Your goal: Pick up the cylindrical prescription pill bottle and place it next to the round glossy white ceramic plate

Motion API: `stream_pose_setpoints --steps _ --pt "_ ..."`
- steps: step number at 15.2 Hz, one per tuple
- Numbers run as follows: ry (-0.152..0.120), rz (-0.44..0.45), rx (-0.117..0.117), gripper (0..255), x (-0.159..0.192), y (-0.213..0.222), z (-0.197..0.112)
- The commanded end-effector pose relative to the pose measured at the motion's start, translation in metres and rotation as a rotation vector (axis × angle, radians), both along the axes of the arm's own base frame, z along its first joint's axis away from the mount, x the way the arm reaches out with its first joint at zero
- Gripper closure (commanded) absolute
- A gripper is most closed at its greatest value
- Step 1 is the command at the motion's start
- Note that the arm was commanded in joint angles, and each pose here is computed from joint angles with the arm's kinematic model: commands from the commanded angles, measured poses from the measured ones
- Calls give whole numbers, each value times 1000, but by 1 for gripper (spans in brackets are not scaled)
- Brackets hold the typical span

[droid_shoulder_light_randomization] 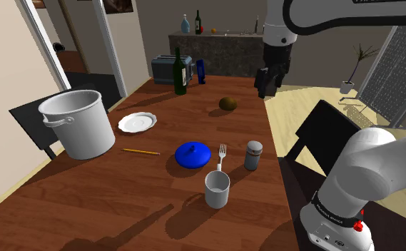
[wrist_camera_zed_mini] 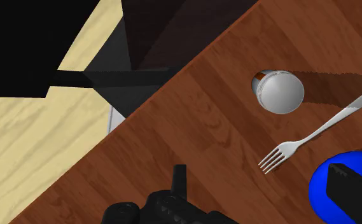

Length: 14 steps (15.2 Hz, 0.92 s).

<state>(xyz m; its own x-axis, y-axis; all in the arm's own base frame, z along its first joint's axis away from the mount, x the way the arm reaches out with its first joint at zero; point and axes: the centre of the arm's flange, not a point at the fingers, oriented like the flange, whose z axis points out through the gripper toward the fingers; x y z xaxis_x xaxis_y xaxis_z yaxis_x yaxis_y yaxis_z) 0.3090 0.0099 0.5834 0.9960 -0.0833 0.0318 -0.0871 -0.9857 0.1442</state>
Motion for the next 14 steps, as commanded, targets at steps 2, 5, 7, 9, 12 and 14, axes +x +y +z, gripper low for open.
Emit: stream_pose_setpoints --steps 2,5,7,9,12,14 --pt "-3 -4 5 0 -3 3 -12" --pt "-14 -15 19 0 -13 12 -49" --pt "-20 -23 28 0 -20 19 -73" --pt "-27 -30 38 0 -26 26 -98" --pt "-37 -42 52 0 -35 37 -134" --pt "-44 -49 61 0 -40 44 -158"
